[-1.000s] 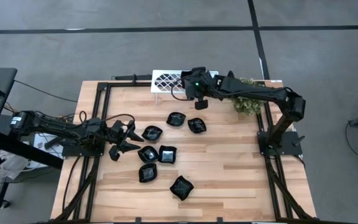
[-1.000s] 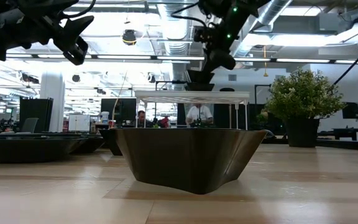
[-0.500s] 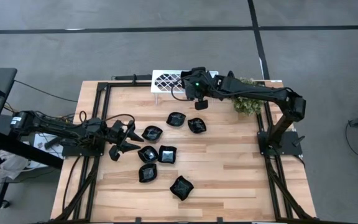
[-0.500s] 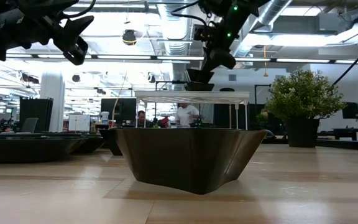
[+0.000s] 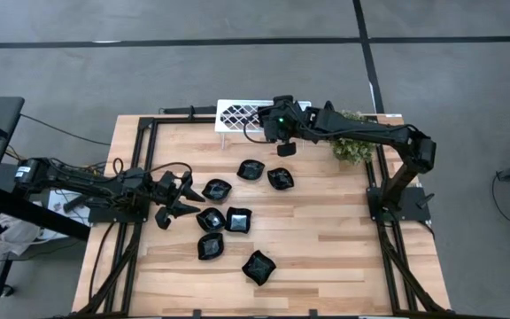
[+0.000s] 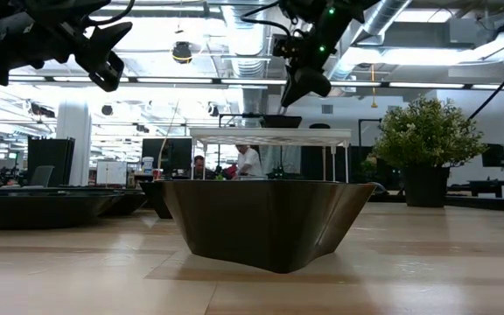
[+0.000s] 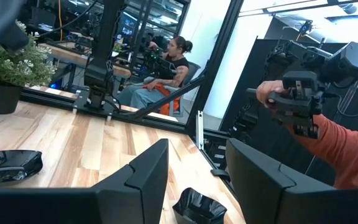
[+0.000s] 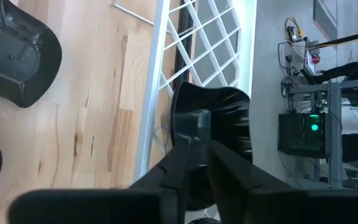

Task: Pick & Place Mini shaped plates
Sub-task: Stack the top distorted square plate on top of the distorted square plates on the shelf, then stack the bottom distorted square plate on top of the distorted square plates on the shelf

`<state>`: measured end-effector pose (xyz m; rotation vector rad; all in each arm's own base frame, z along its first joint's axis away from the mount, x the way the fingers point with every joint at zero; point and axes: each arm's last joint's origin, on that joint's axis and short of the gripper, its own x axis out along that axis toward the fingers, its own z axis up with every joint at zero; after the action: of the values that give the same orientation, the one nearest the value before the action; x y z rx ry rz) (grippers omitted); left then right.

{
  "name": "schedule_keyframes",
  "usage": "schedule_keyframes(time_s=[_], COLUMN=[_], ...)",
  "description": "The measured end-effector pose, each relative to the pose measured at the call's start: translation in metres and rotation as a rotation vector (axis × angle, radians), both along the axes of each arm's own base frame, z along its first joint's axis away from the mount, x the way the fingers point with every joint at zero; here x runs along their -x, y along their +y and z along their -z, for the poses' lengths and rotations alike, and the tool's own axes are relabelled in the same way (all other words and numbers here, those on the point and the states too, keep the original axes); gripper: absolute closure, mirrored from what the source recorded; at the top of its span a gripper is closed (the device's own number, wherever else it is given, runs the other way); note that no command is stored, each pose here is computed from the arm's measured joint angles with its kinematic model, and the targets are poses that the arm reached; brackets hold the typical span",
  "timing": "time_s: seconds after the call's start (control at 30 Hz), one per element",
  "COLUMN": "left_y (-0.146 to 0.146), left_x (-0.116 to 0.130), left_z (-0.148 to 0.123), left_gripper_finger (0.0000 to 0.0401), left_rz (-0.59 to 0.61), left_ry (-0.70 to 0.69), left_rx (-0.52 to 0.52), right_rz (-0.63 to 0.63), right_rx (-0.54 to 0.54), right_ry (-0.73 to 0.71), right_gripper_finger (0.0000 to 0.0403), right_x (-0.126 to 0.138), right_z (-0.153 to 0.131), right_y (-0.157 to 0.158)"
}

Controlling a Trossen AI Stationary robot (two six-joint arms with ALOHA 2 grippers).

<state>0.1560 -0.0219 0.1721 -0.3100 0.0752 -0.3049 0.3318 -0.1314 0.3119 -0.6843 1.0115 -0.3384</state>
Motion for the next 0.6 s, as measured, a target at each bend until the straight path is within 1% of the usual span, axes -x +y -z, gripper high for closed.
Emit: schedule_keyframes(time_s=[0.13,0.23,0.3,0.4,0.53,0.6], left_y=[0.0,0.0,0.0,0.0,0.0,0.0], left_x=[0.0,0.0,0.0,0.0,0.0,0.0], left_z=[0.0,0.0,0.0,0.0,0.0,0.0], left_gripper_finger=[0.0238,0.0238,0.0238,0.0238,0.0238,0.0238], left_rz=[0.0,0.0,0.0,0.0,0.0,0.0], left_ry=[0.0,0.0,0.0,0.0,0.001,0.002], left_rx=[0.0,0.0,0.0,0.0,0.002,0.007], right_rz=[0.01,0.062,0.114,0.139,0.133,0.11], right_rx=[0.01,0.037,0.065,0.076,0.034,0.002], right_ry=[0.0,-0.036,-0.071,-0.106,-0.167,-0.159], right_gripper_finger=[0.0323,0.0313,0.0311,0.0313,0.0323,0.0329], right_x=[0.0,-0.001,-0.002,-0.002,0.0,0.002], right_z=[0.0,-0.003,-0.006,-0.011,-0.019,-0.02], right_y=[0.0,-0.002,-0.003,0.001,0.016,0.026])
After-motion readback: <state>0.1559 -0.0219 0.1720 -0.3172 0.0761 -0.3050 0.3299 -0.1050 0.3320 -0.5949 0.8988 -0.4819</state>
